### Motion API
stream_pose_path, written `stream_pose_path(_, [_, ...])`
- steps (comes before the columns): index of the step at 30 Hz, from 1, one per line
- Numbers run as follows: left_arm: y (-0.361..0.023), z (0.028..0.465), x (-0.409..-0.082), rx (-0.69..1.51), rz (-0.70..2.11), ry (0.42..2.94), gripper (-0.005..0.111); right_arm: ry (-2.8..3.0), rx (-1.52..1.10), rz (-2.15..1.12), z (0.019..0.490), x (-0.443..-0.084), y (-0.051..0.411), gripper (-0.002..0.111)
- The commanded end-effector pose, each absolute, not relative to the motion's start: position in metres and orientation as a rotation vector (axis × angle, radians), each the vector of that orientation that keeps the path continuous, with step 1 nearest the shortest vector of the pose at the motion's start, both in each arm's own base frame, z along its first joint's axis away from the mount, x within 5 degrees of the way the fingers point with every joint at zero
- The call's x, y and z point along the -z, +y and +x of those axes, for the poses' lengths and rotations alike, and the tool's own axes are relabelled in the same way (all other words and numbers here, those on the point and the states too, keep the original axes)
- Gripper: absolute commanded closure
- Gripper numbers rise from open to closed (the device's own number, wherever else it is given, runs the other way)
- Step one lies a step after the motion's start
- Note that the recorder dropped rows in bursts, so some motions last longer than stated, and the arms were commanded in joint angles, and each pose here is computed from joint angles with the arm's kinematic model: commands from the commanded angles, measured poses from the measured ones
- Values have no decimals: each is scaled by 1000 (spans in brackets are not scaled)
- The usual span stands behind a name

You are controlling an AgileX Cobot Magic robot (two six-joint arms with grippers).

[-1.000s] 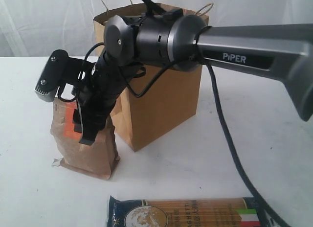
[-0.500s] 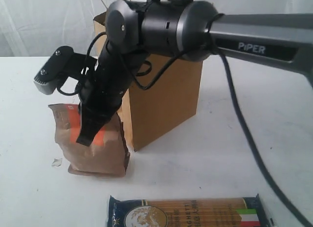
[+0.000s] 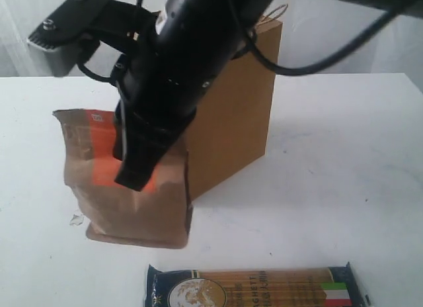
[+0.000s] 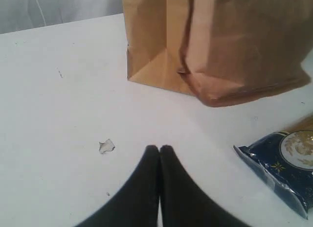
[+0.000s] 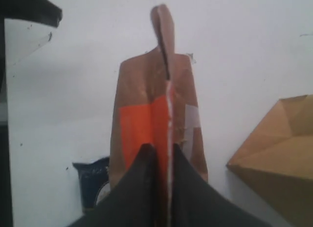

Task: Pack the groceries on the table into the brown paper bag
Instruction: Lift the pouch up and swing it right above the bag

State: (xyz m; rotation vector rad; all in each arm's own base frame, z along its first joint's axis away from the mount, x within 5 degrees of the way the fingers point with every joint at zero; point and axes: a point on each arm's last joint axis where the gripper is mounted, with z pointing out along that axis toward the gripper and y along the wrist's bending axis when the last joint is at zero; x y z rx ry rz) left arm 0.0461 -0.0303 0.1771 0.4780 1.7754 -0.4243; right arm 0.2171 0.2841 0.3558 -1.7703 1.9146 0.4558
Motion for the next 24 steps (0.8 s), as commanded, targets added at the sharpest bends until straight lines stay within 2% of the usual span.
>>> stream_pose_path(1, [-30,46,-176,426,470,1776,107,1903,-462,-1740,192,-362,257,108])
stream_pose_path(5, [-30,46,-176,426,470,1776,107,1880,-407,-1658,171,-366,225,108])
stream_pose_path(13, [-30,46,-176,426,470,1776,107,1898,-66,-1399,153,-387,160,108])
stream_pose_path(24, [-30,46,-176,426,470,1776,107,1872,295,-944,167,-421,100,108])
